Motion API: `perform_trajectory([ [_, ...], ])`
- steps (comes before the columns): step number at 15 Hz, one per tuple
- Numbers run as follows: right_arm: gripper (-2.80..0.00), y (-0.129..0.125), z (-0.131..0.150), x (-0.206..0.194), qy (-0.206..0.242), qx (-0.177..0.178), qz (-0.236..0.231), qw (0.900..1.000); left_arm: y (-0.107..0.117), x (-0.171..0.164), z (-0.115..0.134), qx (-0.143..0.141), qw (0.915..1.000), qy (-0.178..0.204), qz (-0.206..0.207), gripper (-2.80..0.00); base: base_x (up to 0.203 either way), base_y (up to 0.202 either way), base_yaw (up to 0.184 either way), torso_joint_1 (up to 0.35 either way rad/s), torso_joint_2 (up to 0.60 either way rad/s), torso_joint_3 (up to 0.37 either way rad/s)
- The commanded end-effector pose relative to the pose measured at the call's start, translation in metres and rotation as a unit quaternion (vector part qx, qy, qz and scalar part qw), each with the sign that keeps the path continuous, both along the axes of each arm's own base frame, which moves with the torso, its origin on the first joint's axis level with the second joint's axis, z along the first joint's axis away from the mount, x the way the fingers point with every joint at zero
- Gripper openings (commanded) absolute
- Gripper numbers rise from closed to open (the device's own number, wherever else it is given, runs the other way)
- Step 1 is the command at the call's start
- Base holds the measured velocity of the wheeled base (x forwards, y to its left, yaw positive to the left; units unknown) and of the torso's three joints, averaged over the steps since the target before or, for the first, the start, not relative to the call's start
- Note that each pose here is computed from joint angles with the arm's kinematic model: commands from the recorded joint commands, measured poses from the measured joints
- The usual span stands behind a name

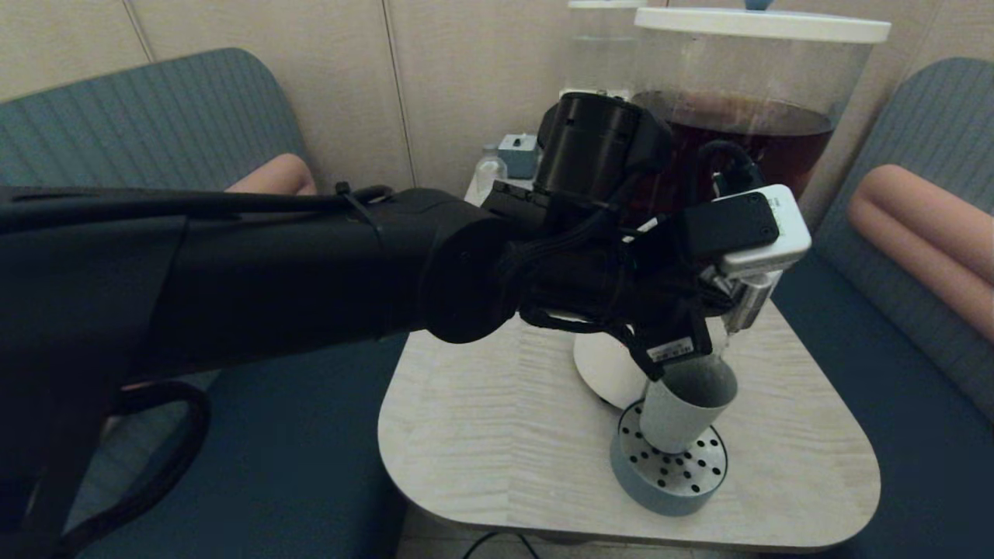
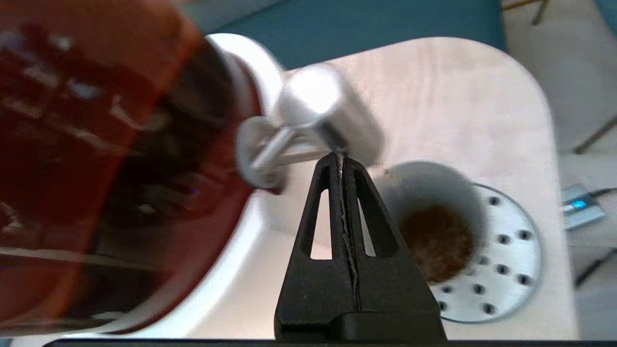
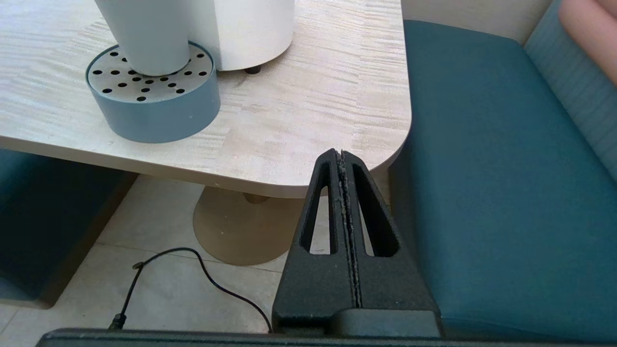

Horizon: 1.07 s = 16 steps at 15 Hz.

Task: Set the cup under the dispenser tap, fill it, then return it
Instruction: Turn off the faucet

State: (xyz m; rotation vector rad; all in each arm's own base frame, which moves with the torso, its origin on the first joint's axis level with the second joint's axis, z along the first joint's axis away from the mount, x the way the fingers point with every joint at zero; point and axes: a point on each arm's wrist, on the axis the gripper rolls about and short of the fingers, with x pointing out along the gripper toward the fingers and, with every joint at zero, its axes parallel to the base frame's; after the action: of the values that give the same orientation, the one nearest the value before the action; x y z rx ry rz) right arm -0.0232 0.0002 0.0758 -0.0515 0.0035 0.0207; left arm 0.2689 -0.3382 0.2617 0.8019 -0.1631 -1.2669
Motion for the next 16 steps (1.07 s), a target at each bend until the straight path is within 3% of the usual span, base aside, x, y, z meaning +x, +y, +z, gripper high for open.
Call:
perform_trajectory([
  [1, -2.8, 0.0, 0.0, 0.0, -0.001, 0.0, 0.0, 1.0, 0.01, -0.007, 0.008, -0.001, 1.0, -0.004, 0.002, -2.8, 0.0, 0.0, 0.0, 0.0, 0.0, 0.0],
  [7, -2.8, 0.0, 0.0, 0.0, -0.001, 0.0, 0.0, 1.0, 0.017, -0.009, 0.014, 0.005, 0.9995, -0.031, -0.001, -2.8, 0.0, 0.0, 0.0, 0.0, 0.0, 0.0],
  [11, -2.8, 0.0, 0.0, 0.0, -0.001, 0.0, 0.0, 1.0, 0.027, 0.0, 0.011, 0.013, 0.999, -0.037, 0.022, -2.8, 0.0, 0.0, 0.0, 0.0, 0.0, 0.0],
  [16, -2.8, 0.0, 0.0, 0.0, -0.001, 0.0, 0.0, 1.0, 0.024, 0.003, 0.009, 0.013, 0.9988, -0.042, 0.022, -2.8, 0.0, 0.0, 0.0, 0.0, 0.0, 0.0],
])
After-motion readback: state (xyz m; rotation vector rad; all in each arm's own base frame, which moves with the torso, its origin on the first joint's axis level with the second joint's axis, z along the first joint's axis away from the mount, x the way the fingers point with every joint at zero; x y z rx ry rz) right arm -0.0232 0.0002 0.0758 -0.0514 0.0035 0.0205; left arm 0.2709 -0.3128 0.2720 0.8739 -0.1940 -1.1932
